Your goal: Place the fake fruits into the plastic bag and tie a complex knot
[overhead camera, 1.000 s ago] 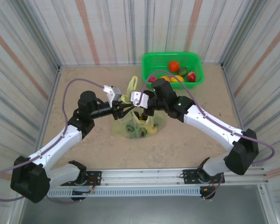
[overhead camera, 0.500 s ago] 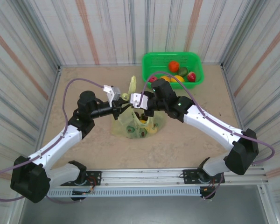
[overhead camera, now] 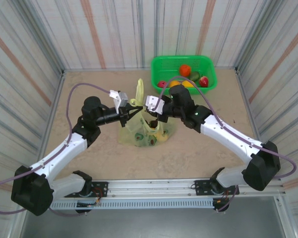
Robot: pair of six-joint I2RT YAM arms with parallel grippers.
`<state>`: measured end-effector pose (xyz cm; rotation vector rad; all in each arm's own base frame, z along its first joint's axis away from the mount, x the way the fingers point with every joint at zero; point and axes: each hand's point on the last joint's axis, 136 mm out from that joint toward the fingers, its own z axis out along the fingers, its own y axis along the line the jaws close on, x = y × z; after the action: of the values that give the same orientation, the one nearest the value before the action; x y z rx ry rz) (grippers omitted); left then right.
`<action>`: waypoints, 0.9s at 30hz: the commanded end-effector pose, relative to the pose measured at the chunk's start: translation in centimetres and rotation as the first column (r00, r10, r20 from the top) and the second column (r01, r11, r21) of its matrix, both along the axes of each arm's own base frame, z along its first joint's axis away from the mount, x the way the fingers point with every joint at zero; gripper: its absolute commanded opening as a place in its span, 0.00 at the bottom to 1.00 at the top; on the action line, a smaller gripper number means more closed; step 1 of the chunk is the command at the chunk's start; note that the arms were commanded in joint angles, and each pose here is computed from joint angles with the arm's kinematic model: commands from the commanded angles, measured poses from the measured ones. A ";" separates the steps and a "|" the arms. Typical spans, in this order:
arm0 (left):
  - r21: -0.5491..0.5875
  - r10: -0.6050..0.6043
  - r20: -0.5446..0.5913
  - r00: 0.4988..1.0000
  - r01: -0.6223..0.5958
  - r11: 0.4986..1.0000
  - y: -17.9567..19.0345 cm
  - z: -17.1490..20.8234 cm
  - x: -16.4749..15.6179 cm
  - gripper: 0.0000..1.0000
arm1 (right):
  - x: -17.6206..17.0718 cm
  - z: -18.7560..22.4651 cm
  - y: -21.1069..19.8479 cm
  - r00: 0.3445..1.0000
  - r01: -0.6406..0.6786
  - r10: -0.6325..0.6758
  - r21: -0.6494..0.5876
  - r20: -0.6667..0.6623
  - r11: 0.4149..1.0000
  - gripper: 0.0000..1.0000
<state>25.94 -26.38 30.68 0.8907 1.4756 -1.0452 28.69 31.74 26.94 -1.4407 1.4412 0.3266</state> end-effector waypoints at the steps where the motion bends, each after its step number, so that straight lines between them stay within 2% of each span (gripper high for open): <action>1: -0.023 -0.027 0.085 0.996 0.029 0.999 -0.4 2.0 -0.2 0.00 | -0.6 1.5 -0.9 1.000 0.008 -0.009 0.050 0.025 0.999 0.39; 5: 0.000 -0.028 0.093 0.995 0.028 1.000 -0.4 1.2 -0.1 0.00 | -2.0 4.8 -2.4 0.997 -0.038 0.053 0.224 -0.060 0.974 0.49; 6: 0.008 -0.030 0.098 0.995 0.029 1.000 -0.4 0.9 -0.2 0.00 | -2.3 6.0 -2.9 0.992 -0.043 0.074 0.286 -0.099 0.957 0.56; 8: 0.020 -0.038 0.102 0.994 0.037 0.999 -0.4 0.5 -0.4 0.00 | -2.5 8.3 -3.2 0.970 0.006 0.097 0.416 -0.225 0.909 0.63; 10: 0.028 -0.046 0.115 0.992 0.043 0.999 -0.3 0.3 -0.7 0.00 | -1.3 10.1 -3.3 0.924 0.140 0.059 0.477 -0.378 0.868 0.60; 13: 0.060 -0.055 0.144 0.988 0.047 0.997 -0.5 -0.2 -1.5 0.00 | 0.4 10.7 -3.4 0.823 0.308 -0.006 0.437 -0.567 0.845 0.48; 15: 0.100 -0.066 0.170 0.983 0.049 0.994 -0.8 -0.7 -2.0 0.00 | 0.4 11.1 -2.9 0.775 0.322 0.027 0.431 -0.632 0.843 0.41; 17: 0.122 -0.070 0.186 0.980 0.047 0.991 -0.9 -0.9 -2.4 0.00 | 0.1 11.6 -2.5 0.732 0.360 0.037 0.432 -0.680 0.827 0.46; 21: 0.121 -0.066 0.194 0.979 0.042 0.992 -1.0 -0.7 -2.4 0.00 | 0.0 12.9 -2.3 0.567 0.442 0.079 0.384 -0.820 0.811 0.57; 25: 0.122 -0.064 0.195 0.979 0.041 0.992 -1.0 -0.7 -2.4 0.00 | -1.2 13.3 -1.7 0.487 0.437 0.113 0.353 -0.866 0.827 0.60; 27: 0.121 -0.066 0.195 0.979 0.042 0.992 -1.0 -0.7 -2.4 0.00 | -1.6 12.9 -1.5 0.463 0.441 0.084 0.312 -0.882 0.842 0.62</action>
<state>23.89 -27.50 29.69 1.0746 1.3850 -0.9127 28.69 30.03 40.60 -0.6385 1.9392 1.2868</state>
